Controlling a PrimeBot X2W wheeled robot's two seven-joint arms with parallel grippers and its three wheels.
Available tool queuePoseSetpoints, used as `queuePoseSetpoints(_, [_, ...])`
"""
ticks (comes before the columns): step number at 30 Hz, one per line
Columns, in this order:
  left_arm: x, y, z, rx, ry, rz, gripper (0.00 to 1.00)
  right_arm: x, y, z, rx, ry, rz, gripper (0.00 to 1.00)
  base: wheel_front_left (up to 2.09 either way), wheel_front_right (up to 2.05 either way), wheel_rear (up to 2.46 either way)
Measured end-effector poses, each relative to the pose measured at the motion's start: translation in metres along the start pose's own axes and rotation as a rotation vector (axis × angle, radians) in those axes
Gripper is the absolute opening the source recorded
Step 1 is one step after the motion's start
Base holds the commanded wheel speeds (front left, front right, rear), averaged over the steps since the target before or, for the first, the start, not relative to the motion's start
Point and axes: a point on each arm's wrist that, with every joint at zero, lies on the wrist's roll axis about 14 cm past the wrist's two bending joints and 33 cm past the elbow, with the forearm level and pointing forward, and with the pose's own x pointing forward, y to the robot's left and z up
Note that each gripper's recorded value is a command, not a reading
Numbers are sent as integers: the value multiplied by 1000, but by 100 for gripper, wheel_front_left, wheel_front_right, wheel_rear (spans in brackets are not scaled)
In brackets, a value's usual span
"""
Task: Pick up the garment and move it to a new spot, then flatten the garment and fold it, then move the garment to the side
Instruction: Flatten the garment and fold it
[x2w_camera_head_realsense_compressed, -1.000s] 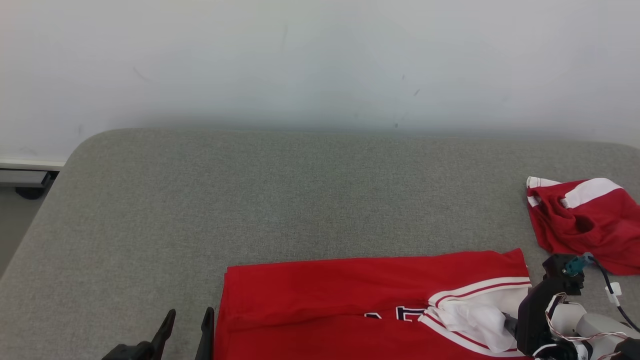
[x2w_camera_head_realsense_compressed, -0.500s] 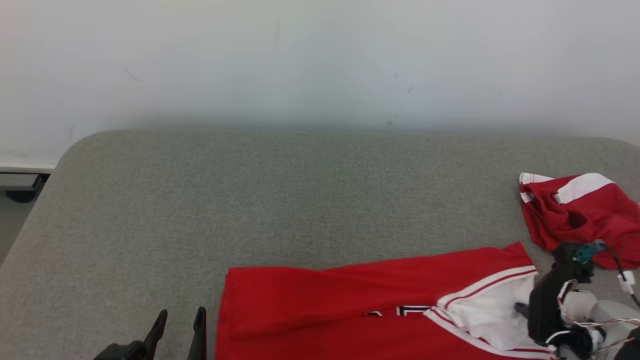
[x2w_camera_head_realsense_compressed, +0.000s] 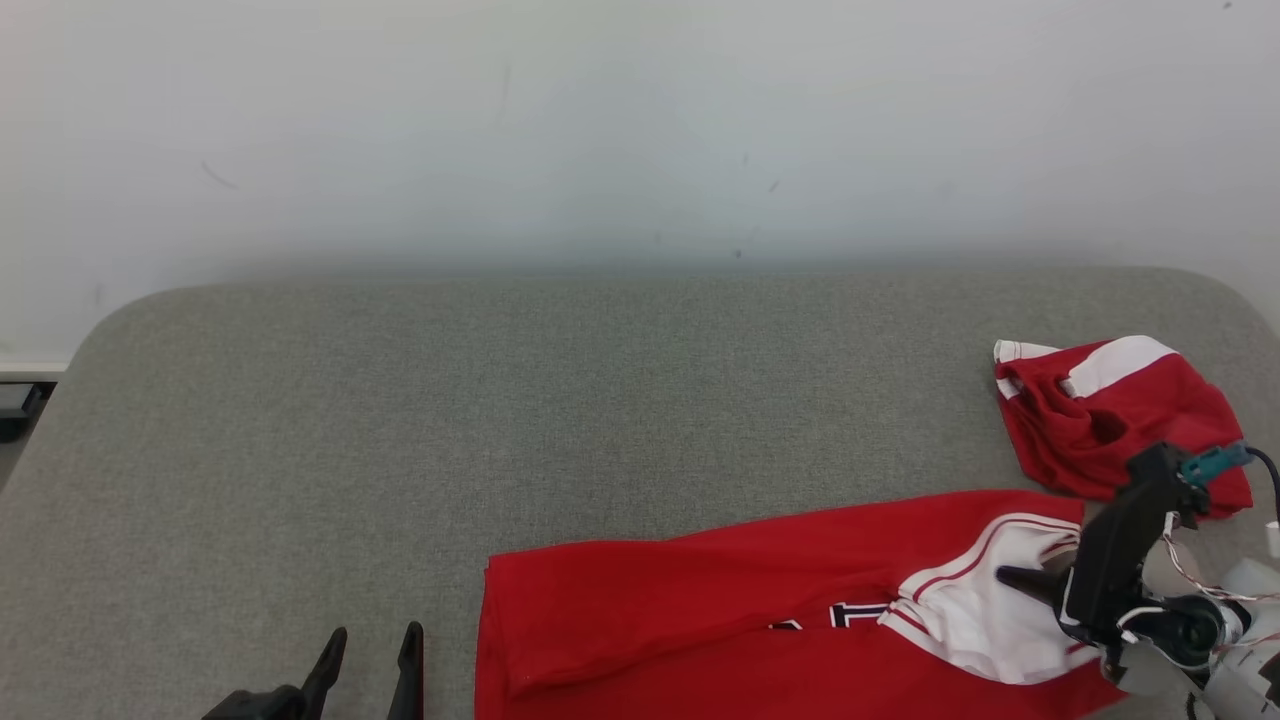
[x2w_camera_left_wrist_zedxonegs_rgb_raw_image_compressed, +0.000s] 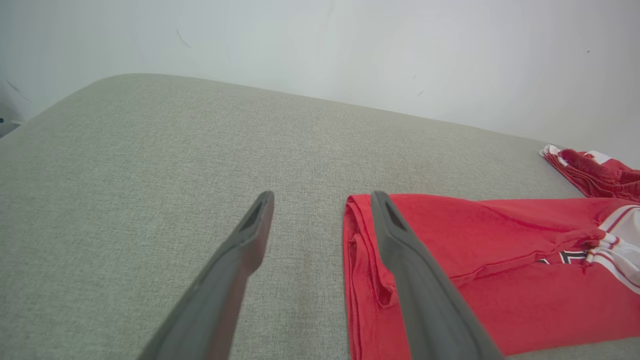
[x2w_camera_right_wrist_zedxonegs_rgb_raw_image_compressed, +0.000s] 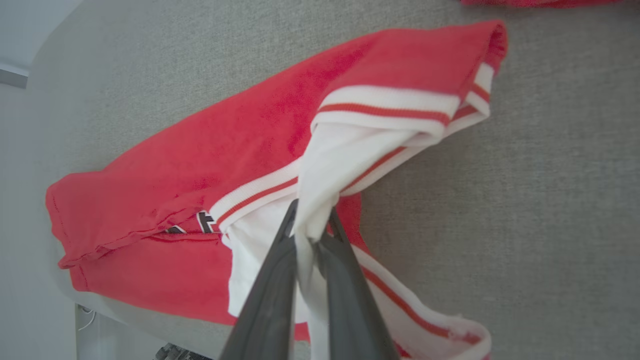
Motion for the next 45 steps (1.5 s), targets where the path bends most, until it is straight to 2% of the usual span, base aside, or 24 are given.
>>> queuePoseSetpoints(3, [0,-1,-2,-1,7,-2,100,-2,24,2,57,19,98,0,0,0,0])
queuePoseSetpoints(10, [-5,-2,-5,-9,11,0,100,-8,71,-5,96,104,269,0,0,0,0])
queuePoseSetpoints(22, [-16,5,-10,-31,16,36,100,-8,156,-20,77,204,517,0,0,0,0])
queuePoseSetpoints(33, [-24,10,-9,-55,8,67,100,9,204,-35,77,285,573,0,0,0,0])
queuePoseSetpoints(45, [-30,22,-10,-79,8,124,100,32,237,-51,74,359,578,0,0,0,0])
